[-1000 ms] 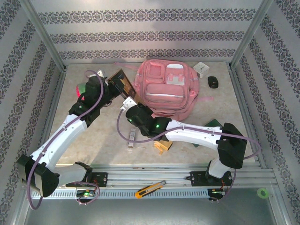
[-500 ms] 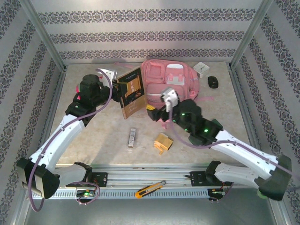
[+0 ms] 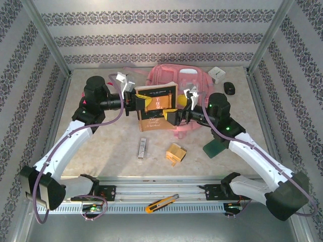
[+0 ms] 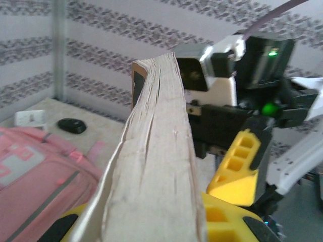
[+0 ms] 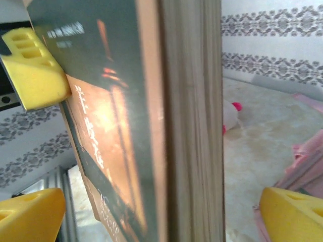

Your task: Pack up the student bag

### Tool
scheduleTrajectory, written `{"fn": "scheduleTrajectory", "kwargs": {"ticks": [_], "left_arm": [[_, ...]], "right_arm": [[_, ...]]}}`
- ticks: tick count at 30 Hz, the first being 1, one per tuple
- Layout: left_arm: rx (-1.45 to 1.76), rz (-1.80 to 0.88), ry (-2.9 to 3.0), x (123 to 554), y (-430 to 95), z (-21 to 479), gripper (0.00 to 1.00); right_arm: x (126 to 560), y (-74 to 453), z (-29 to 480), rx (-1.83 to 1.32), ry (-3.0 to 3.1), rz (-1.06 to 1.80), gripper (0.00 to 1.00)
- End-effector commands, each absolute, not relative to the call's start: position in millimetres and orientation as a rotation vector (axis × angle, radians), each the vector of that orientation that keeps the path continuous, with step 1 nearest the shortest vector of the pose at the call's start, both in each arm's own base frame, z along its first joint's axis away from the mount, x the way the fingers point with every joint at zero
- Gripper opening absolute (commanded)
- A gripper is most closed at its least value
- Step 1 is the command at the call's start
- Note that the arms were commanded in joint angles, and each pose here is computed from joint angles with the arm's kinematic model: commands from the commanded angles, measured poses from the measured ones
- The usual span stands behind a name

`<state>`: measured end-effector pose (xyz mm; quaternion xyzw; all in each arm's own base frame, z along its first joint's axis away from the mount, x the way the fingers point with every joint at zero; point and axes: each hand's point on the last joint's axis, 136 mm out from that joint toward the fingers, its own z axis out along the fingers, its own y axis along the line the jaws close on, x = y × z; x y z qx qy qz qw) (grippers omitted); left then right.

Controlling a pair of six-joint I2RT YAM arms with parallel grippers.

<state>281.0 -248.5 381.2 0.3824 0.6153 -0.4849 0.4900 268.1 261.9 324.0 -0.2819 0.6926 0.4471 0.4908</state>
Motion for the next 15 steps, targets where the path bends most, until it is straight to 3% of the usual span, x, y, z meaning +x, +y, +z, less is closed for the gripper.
{"fn": "scheduleTrajectory", "kwargs": {"ticks": [1, 5, 15], "left_arm": [[1.063, -1.229, 1.269, 255.4, -250.8, 427.3, 0.0], [1.093, -1.266, 1.251, 248.3, -251.4, 428.0, 0.0], [0.991, -1.208, 1.287, 271.5, -250.0, 429.0, 0.0]], "right_arm": [[262.0, 268.8, 354.3, -0.745, 1.567, 1.15, 0.98], [269.1, 274.2, 349.4, -0.777, 1.59, 1.213, 0.98], [216.1, 278.9, 335.5, -0.991, 1.555, 1.481, 0.94]]}}
